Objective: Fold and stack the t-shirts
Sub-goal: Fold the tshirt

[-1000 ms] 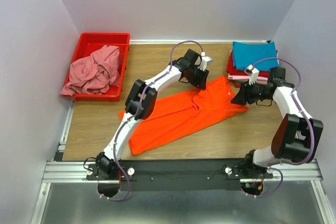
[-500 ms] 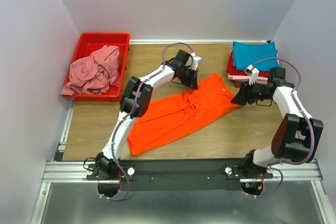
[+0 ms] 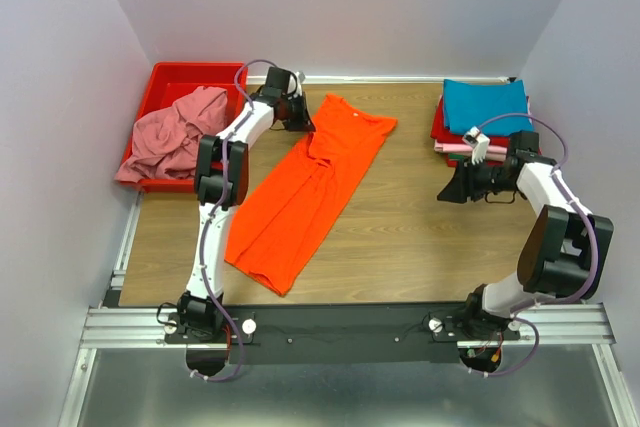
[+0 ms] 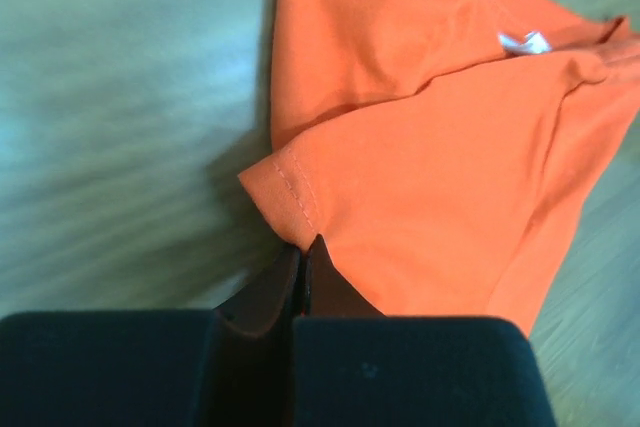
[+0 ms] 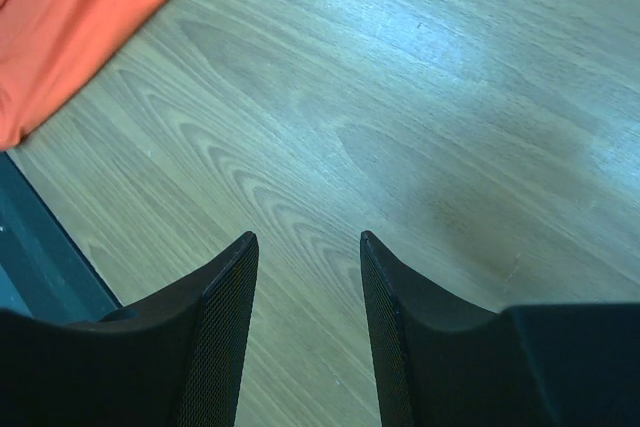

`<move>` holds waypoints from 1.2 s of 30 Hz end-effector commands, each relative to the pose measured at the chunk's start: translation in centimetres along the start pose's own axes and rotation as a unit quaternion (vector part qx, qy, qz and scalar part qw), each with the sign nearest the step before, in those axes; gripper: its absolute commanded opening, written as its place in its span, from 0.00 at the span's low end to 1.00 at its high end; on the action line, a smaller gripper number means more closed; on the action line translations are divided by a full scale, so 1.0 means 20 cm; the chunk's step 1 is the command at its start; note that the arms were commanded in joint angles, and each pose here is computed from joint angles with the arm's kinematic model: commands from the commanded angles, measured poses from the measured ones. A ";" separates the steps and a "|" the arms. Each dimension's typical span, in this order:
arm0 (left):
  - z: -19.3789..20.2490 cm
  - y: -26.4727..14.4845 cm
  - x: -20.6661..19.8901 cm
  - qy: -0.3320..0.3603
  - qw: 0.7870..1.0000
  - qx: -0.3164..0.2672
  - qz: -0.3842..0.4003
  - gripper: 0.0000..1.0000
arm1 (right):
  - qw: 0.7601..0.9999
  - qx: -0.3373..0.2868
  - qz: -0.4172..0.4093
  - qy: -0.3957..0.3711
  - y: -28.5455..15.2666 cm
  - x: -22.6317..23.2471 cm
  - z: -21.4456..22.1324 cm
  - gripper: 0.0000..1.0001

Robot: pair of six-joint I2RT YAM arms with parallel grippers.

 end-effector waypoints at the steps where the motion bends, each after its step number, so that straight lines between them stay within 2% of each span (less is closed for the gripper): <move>1: -0.19 -0.04 -0.06 -0.002 0.999 -0.049 -0.015 0.06 | 0.998 0.014 -0.051 -0.025 0.05 0.07 0.04 0.55; 2: -0.23 -0.10 -0.09 0.013 0.998 -0.058 -0.010 0.26 | 0.997 0.023 -0.058 -0.051 0.08 0.08 0.06 0.55; 3: -0.26 -0.14 -0.12 0.025 0.997 -0.066 -0.006 0.40 | 0.995 0.038 -0.064 -0.068 0.11 0.11 0.07 0.55; 4: -0.25 -0.17 -0.13 0.035 0.997 -0.065 -0.007 0.53 | 0.987 0.078 -0.065 -0.122 0.19 0.17 0.08 0.55; 5: -0.33 -0.31 -0.20 0.067 0.993 -0.094 -0.002 0.66 | 0.981 0.103 -0.063 -0.152 0.23 0.20 0.09 0.55; 7: -0.33 -0.43 -0.22 0.086 0.990 -0.111 -0.017 0.70 | 0.958 0.161 -0.076 -0.226 0.36 0.33 0.13 0.56; 8: -0.41 -0.63 -0.30 0.114 0.981 -0.153 -0.023 0.71 | 0.945 0.168 -0.066 -0.274 0.39 0.36 0.07 0.60; 9: -0.42 -0.72 -0.33 0.125 0.977 -0.169 -0.029 0.72 | 0.933 0.176 -0.075 -0.304 0.42 0.41 0.06 0.64; 10: -0.39 -0.78 -0.30 0.128 0.975 -0.176 -0.042 0.73 | 0.914 0.191 -0.097 -0.345 0.48 0.51 0.07 0.75; 11: -0.44 -1.01 -0.37 0.145 0.962 -0.223 -0.062 0.75 | 0.894 0.191 -0.116 -0.389 0.51 0.57 0.06 0.80; 12: -0.44 -1.11 -0.38 0.152 0.955 -0.241 -0.077 0.75 | 0.874 0.184 -0.133 -0.429 0.54 0.65 0.02 0.84; 13: -0.37 -1.15 -0.32 0.156 0.952 -0.243 -0.101 0.77 | 0.844 0.190 -0.174 -0.470 0.58 0.77 0.08 0.92; 14: -0.36 -1.25 -0.31 0.157 0.945 -0.260 -0.121 0.78 | 0.818 0.187 -0.200 -0.506 0.60 0.84 0.10 0.95; 15: -0.37 -1.50 -0.37 0.162 0.923 -0.316 -0.150 0.83 | 0.769 0.178 -0.233 -0.568 0.63 0.89 0.13 0.97; 16: -0.28 -1.54 -0.28 0.153 0.921 -0.312 -0.176 0.86 | 0.722 0.183 -0.266 -0.611 0.70 1.00 0.22 0.97; 17: -0.25 -1.75 -0.34 0.158 0.903 -0.354 -0.185 0.87 | 0.694 0.183 -0.277 -0.639 0.74 1.04 0.25 0.97; 18: -0.21 -1.84 -0.32 0.154 0.896 -0.368 -0.197 0.89 | 0.682 0.190 -0.281 -0.648 0.79 1.09 0.28 0.97; 19: -0.12 -1.86 -0.28 0.145 0.897 -0.362 -0.209 0.90 | 0.659 0.180 -0.290 -0.670 0.86 1.22 0.31 0.97; 20: -0.07 -2.04 -0.31 0.141 0.878 -0.399 -0.224 0.92 | 0.670 0.198 -0.279 -0.659 0.94 1.23 0.36 0.97; 21: -0.02 -2.09 -0.32 0.136 0.873 -0.408 -0.230 0.93 | 0.664 0.199 -0.277 -0.665 0.98 1.27 0.38 0.95; 22: 0.05 -2.09 -0.30 0.129 0.875 -0.403 -0.235 0.94 | 0.648 0.194 -0.269 -0.686 1.03 1.34 0.42 0.92; 24: 0.14 -2.22 -0.38 0.129 0.860 -0.439 -0.225 0.94 | 0.648 0.203 -0.254 -0.689 1.11 1.39 0.47 0.89; 25: 0.18 -2.24 -0.40 0.129 0.859 -0.443 -0.222 0.94 | 0.637 0.206 -0.256 -0.698 1.13 1.43 0.53 0.88; 29: 0.27 -2.31 -0.43 0.122 0.855 -0.452 -0.224 0.94 | 0.633 0.201 -0.222 -0.713 1.23 1.49 0.60 0.77; 31: 0.30 -2.33 -0.45 0.122 0.855 -0.452 -0.222 0.94 | 0.641 0.200 -0.213 -0.709 1.26 1.50 0.63 0.73; 32: 0.31 -2.34 -0.46 0.124 0.855 -0.454 -0.218 0.94 | 0.646 0.205 -0.208 -0.706 1.29 1.49 0.65 0.68; 36: 0.33 -2.37 -0.49 0.127 0.857 -0.453 -0.210 0.94 | 0.646 0.218 -0.197 -0.704 1.34 1.43 0.69 0.61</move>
Point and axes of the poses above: each gripper's point midway between its finger pads, its own y axis out along the fingers, its own x axis along the line the jaws close on, z = x × y, the point moved 5 cm from there along -y, back along the fingers, and after that the axes turned 10 degrees about y, right-handed, at the moved point
